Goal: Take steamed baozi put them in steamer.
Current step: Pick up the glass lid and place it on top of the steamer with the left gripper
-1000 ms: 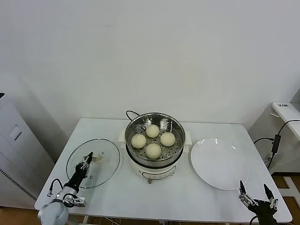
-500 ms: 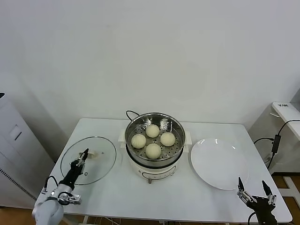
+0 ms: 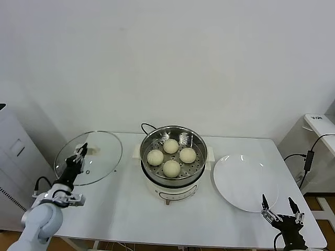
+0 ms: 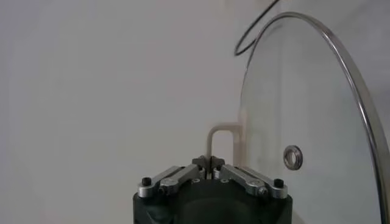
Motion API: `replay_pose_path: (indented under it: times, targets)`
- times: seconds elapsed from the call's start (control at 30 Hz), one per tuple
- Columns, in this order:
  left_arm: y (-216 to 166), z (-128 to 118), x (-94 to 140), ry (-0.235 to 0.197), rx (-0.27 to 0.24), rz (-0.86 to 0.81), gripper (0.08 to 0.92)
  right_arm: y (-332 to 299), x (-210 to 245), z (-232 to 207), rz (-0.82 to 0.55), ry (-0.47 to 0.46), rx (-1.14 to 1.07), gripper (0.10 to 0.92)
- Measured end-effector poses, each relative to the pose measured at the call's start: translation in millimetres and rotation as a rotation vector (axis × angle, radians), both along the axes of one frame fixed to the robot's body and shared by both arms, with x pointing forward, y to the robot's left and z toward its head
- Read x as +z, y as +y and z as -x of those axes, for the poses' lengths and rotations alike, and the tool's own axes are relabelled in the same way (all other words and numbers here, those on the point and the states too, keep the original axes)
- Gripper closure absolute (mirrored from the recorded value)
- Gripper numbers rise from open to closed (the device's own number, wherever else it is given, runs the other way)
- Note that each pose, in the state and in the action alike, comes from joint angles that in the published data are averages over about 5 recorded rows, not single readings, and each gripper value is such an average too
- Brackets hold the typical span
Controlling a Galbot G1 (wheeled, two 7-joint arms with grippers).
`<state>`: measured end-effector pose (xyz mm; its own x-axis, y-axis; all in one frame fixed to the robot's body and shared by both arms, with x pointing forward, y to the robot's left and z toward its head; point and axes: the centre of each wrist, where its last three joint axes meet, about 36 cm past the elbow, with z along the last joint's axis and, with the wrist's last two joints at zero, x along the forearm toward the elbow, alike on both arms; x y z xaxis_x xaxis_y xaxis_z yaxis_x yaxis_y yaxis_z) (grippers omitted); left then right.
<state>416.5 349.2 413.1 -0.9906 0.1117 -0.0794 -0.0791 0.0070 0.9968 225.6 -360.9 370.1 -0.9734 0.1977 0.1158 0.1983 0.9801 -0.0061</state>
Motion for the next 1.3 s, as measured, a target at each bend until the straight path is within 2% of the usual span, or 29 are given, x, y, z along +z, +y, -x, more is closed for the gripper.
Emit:
replay_pose_path:
  times: [0.2, 0.4, 0.83, 1.07, 1.3]
  targets:
    - [-60.8, 4.8, 41.7, -0.001, -0.006, 0.037, 0.9, -4.4, -0.4, 3.8, 0.012, 0.012, -0.011, 0.2]
    - [-123.9, 10.0, 58.2, 0.025, -0.026, 0.078, 0.9, -9.0, -0.5, 7.8, 0.02, 0.026, -0.014, 0.2]
    - [-245.2, 11.3, 54.4, 0.086, -0.077, 0.121, 0.9, -11.9, 0.2, 15.5, 0.028, 0.042, -0.02, 0.2]
    - [-292.0, 1.6, 46.3, 0.079, -0.087, 0.096, 0.9, -14.9, -0.6, 17.5, 0.029, 0.045, -0.024, 0.2]
    - [-321.8, -10.1, 36.5, 0.062, -0.084, 0.065, 0.9, -20.6, -1.2, 20.4, 0.029, 0.046, -0.03, 0.2]
